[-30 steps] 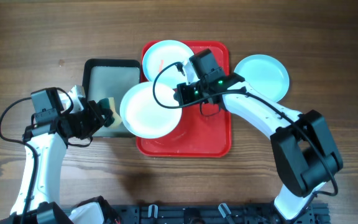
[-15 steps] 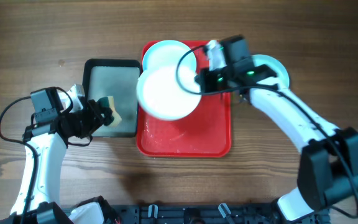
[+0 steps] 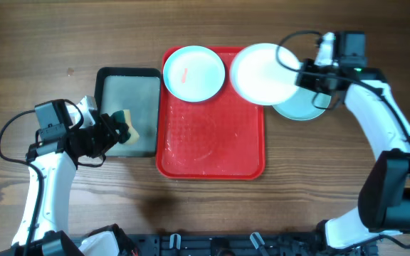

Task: Clean dirty plates on tray and stack at the side
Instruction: 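Carry the white plate right and lower it onto the blue plate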

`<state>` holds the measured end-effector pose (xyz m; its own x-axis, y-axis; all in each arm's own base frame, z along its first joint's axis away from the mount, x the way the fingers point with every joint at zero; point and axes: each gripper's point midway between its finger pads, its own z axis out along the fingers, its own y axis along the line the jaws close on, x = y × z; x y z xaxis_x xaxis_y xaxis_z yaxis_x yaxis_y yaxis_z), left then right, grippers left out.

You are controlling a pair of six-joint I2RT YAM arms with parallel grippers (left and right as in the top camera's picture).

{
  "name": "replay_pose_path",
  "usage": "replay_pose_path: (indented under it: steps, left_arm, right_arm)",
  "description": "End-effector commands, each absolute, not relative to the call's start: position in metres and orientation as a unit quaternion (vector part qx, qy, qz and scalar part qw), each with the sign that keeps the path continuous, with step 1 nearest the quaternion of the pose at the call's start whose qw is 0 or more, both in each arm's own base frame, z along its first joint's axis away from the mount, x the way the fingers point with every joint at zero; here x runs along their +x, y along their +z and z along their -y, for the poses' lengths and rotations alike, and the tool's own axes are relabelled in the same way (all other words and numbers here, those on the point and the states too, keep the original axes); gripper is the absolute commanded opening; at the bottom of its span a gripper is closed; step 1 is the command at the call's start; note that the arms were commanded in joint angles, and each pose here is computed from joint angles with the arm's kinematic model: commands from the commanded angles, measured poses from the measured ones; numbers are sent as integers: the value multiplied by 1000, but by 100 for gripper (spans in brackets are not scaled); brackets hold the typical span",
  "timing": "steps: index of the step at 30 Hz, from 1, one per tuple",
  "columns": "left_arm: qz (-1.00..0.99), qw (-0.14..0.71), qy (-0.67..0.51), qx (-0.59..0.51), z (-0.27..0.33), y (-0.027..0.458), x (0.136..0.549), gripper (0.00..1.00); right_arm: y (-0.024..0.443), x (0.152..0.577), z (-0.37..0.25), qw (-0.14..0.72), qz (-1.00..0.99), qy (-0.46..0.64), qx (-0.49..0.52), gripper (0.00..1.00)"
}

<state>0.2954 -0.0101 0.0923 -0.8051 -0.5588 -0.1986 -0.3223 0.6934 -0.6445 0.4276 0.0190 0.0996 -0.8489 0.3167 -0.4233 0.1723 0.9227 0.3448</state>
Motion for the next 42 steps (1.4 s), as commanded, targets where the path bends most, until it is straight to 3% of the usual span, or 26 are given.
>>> replay_pose_path:
  steps: [1, 9, 32, 40, 42]
  left_arm:
    - [-900, 207, -306, -231, 10, 98, 297, 4]
    - [-900, 207, -306, -231, 10, 98, 297, 4]
    - [-900, 207, -306, -231, 10, 98, 297, 4]
    - [-900, 207, -306, -231, 10, 98, 297, 4]
    - [-900, 207, -306, -231, 10, 98, 297, 4]
  right_arm:
    - [99, 422, 31, 247, -951, 78, 171, 4]
    - [84, 405, 88, 238, -944, -17, 226, 4]
    - [51, 400, 81, 194, -955, -4, 223, 5]
    - [51, 402, 68, 194, -957, 33, 215, 16]
    - [51, 402, 68, 192, -957, 33, 215, 24]
